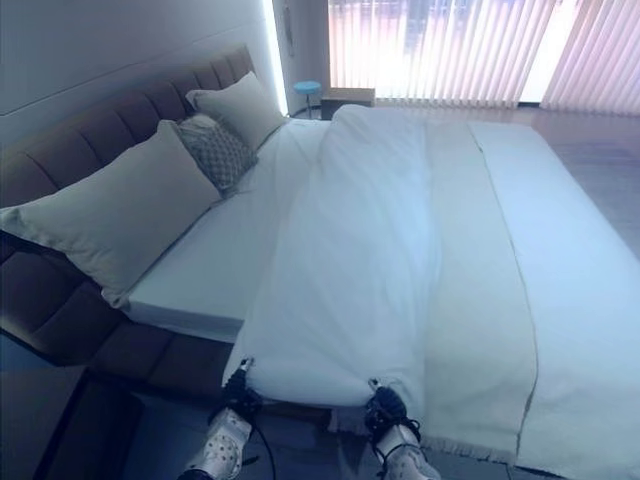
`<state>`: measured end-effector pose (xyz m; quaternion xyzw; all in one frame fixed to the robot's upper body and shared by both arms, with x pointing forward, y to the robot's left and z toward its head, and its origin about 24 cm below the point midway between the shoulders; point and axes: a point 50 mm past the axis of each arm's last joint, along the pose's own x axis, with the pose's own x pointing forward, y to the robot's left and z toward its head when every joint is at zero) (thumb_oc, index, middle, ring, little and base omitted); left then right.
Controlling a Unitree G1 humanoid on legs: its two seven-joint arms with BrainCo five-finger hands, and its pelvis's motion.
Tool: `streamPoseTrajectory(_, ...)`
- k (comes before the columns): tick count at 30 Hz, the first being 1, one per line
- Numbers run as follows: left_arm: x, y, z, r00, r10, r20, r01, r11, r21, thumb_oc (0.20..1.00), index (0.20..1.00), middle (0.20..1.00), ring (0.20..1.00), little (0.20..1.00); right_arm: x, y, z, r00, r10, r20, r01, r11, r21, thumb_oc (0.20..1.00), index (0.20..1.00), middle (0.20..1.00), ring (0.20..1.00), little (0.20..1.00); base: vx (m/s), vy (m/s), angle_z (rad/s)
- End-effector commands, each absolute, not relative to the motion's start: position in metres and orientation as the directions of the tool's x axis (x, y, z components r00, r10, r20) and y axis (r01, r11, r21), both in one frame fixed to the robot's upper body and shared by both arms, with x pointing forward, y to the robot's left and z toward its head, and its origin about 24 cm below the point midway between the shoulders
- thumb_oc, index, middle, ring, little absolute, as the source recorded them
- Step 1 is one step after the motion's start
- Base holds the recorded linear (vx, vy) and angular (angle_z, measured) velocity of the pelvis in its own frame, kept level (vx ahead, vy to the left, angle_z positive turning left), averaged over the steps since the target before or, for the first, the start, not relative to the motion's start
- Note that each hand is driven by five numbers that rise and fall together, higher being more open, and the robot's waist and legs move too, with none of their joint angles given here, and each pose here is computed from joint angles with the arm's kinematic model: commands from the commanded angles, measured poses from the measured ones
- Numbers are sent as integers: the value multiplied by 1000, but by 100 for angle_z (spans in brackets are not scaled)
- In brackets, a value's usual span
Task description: Make the bed
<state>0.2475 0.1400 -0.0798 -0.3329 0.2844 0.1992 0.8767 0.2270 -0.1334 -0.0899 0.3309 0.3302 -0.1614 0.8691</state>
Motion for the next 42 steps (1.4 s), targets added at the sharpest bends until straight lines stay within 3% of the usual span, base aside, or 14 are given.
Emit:
streamPoseTrajectory(1,209,203,-99,654,357,-667,-673,678,-297,200,200,200,200,200,220,-172,-94,714,-199,-672,562,734,380,200,200,200,200,200,51,366,7)
streamPoseTrajectory(13,213,230,-94,616,450,-646,-723,649,-236,200,200,200,200,200,242,-143,-81,770,-128,-625,476,767,429,200,200,200,200,200,10,169,-6)
streamPoseTrajectory(22,220,235,-93,613,460,-643,-686,713,-144,200,200,200,200,200,251,-142,-77,773,-157,-615,477,782,401,200,200,200,200,200,-62,15,-16)
streamPoseTrajectory(23,228,230,-93,619,446,-646,-657,745,-115,275,275,275,275,275,255,-145,-75,775,-171,-608,469,801,372,203,203,203,203,203,-131,-14,26)
streamPoseTrajectory(24,232,227,-92,625,435,-649,-641,760,-108,1000,1000,1000,1000,1000,259,-146,-73,775,-176,-607,464,811,356,768,768,768,768,768,-128,-14,34)
streamPoseTrajectory(25,232,227,-92,625,435,-648,-641,760,-109,1000,1000,1000,1000,1000,259,-146,-73,775,-177,-607,463,811,356,1000,1000,1000,1000,1000,-75,-43,30)
streamPoseTrajectory(31,247,222,-94,621,369,-691,-452,890,68,1000,1000,1000,1000,1000,265,-171,-85,695,-222,-683,348,936,50,1000,1000,1000,1000,1000,-10,-82,27)
streamPoseTrajectory(32,239,224,-100,600,366,-711,-407,905,123,1000,1000,1000,1000,1000,261,-184,-89,670,-259,-696,313,948,-52,1000,1000,1000,1000,1000,38,-54,22)
streamPoseTrajectory(35,223,226,-111,556,362,-748,-376,912,163,1000,1000,1000,1000,1000,249,-193,-98,640,-276,-717,283,952,-115,1000,1000,1000,1000,1000,56,-51,9)
streamPoseTrajectory(39,184,232,-131,472,355,-807,-297,926,234,1000,1000,1000,1000,1000,212,-224,-116,556,-345,-756,221,939,-265,1000,1000,1000,1000,1000,68,-43,-4)
streamPoseTrajectory(42,141,236,-149,358,342,-869,-299,924,240,1000,1000,1000,1000,1000,169,-257,-130,443,-405,-800,242,913,-329,1000,1000,1000,1000,1000,145,-50,-9)
